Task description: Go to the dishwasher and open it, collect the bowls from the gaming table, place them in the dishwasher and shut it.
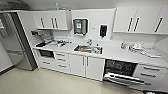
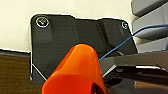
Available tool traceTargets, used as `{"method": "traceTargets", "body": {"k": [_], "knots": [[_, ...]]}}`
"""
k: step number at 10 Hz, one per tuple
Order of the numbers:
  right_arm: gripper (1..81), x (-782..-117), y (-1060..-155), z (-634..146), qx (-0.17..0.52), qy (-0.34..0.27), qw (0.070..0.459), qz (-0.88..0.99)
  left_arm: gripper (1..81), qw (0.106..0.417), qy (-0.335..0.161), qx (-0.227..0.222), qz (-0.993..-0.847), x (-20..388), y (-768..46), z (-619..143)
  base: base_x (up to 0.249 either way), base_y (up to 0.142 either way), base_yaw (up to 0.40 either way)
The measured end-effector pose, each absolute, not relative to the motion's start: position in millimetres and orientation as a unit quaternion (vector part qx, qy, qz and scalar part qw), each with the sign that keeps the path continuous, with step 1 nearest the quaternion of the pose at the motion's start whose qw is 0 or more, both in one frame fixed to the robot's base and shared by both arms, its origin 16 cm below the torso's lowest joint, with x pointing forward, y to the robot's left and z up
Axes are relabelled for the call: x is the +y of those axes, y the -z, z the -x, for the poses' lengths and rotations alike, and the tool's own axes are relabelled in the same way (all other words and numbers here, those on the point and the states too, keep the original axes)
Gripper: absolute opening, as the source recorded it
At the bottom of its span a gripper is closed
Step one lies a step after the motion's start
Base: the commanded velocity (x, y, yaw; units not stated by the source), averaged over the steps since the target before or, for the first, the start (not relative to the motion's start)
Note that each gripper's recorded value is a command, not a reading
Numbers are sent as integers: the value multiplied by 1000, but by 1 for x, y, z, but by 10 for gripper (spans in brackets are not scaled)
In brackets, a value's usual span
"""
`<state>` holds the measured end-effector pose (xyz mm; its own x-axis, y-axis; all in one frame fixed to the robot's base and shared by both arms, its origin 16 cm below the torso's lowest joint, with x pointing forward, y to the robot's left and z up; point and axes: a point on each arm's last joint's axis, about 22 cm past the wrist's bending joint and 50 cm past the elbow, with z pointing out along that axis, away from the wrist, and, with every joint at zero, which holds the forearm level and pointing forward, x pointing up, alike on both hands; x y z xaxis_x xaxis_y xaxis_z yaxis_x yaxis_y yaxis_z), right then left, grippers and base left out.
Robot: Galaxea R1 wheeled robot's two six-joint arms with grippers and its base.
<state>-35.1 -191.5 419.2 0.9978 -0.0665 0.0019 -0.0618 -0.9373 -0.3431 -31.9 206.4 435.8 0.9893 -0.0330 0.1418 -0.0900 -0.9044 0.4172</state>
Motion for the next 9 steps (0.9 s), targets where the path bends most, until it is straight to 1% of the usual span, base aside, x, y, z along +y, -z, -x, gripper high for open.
{"method": "traceTargets", "body": {"k": [2,9], "knots": [[10,-191,-419,37,33,4,173,984,10,213,-63,-32,-975,211,-435,36,168,-69,0],[10,-192,-419,35,33,7,174,984,10,216,-64,-31,-974,205,-436,34,168,-77,0]]}}
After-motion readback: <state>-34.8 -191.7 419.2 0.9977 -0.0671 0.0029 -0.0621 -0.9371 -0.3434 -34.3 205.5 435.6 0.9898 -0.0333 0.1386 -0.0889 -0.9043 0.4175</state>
